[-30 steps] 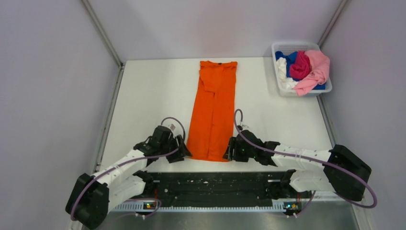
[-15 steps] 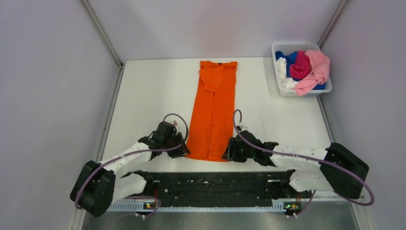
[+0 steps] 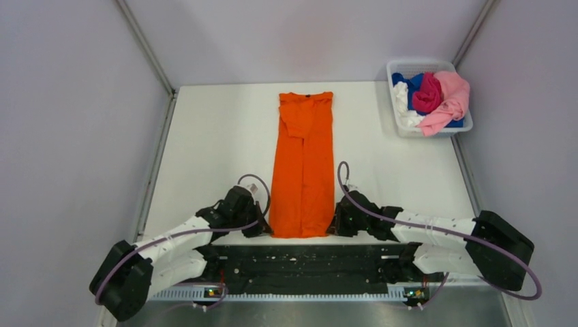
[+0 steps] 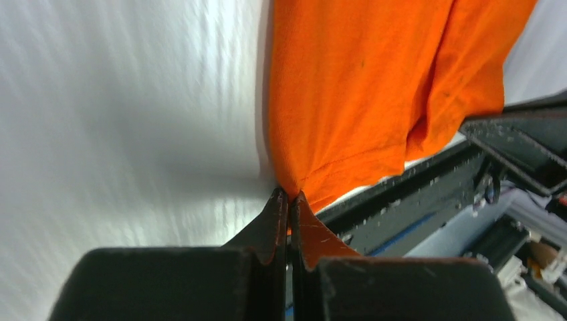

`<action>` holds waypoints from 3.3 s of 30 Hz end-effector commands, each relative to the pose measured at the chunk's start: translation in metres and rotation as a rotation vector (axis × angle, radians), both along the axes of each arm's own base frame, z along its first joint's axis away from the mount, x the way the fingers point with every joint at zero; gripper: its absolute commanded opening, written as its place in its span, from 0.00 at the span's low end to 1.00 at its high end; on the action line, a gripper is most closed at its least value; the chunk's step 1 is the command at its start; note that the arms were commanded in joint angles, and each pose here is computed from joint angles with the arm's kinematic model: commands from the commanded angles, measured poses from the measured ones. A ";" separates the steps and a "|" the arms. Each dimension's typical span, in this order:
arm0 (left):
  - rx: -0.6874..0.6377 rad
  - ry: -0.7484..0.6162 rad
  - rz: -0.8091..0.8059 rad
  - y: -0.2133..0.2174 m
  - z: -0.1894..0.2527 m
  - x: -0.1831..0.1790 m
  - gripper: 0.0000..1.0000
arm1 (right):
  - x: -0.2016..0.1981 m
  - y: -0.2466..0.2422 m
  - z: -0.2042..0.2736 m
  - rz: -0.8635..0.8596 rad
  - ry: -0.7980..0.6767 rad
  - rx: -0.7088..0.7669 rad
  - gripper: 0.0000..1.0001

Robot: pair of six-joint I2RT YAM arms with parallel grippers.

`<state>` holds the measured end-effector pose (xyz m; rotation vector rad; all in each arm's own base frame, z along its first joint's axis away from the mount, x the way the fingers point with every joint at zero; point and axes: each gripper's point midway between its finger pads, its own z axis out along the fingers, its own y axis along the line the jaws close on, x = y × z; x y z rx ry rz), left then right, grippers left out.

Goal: Fold and stack the t-shirts
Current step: Grab the bottom of the folded rectangular tshirt with both arms, then fold the folded rectangular tshirt in 1/3 of the way

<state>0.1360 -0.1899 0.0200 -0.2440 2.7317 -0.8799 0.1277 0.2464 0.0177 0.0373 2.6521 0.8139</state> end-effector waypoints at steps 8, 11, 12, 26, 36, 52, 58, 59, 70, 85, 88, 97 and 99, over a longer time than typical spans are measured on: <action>-0.198 -0.029 -0.020 -0.037 0.041 -0.013 0.00 | -0.015 -0.006 0.032 0.059 -0.048 0.063 0.09; -0.199 -0.099 -0.036 -0.049 0.060 0.007 0.00 | 0.005 -0.001 0.045 0.029 -0.126 0.065 0.09; -0.188 -0.116 -0.040 -0.052 0.066 0.014 0.00 | 0.014 -0.001 0.048 0.003 -0.150 0.055 0.09; 0.323 -0.377 0.243 -0.025 0.096 0.173 0.00 | 0.152 -0.002 0.096 -0.219 -0.356 0.054 0.08; 0.247 -0.386 0.289 -0.014 0.105 0.257 0.00 | 0.235 -0.017 0.112 -0.320 -0.426 0.031 0.07; 0.304 -0.330 0.206 -0.015 0.079 0.316 0.00 | 0.296 -0.021 0.091 -0.331 -0.414 0.013 0.14; 0.339 -0.374 0.277 0.000 0.094 0.349 0.50 | 0.327 -0.029 0.092 -0.326 -0.433 0.012 0.49; 0.315 -0.384 0.281 0.001 0.102 0.355 0.55 | 0.334 -0.030 0.099 -0.325 -0.443 0.027 0.50; 0.217 -0.327 0.248 0.012 0.115 0.302 0.99 | 0.272 -0.018 0.119 -0.131 -0.465 0.134 0.99; 0.199 -0.229 0.261 0.053 0.072 0.146 0.99 | 0.244 0.081 0.077 0.127 -0.453 0.167 0.99; 0.207 -0.244 0.292 0.063 0.073 0.132 0.99 | 0.260 0.086 0.072 0.115 -0.465 0.149 0.99; 0.176 -0.282 0.312 0.065 0.087 0.124 0.99 | 0.345 0.077 0.056 -0.004 -0.513 -0.039 0.99; 0.166 -0.290 0.308 0.062 0.090 0.127 0.99 | 0.363 0.073 0.059 -0.037 -0.516 -0.031 0.99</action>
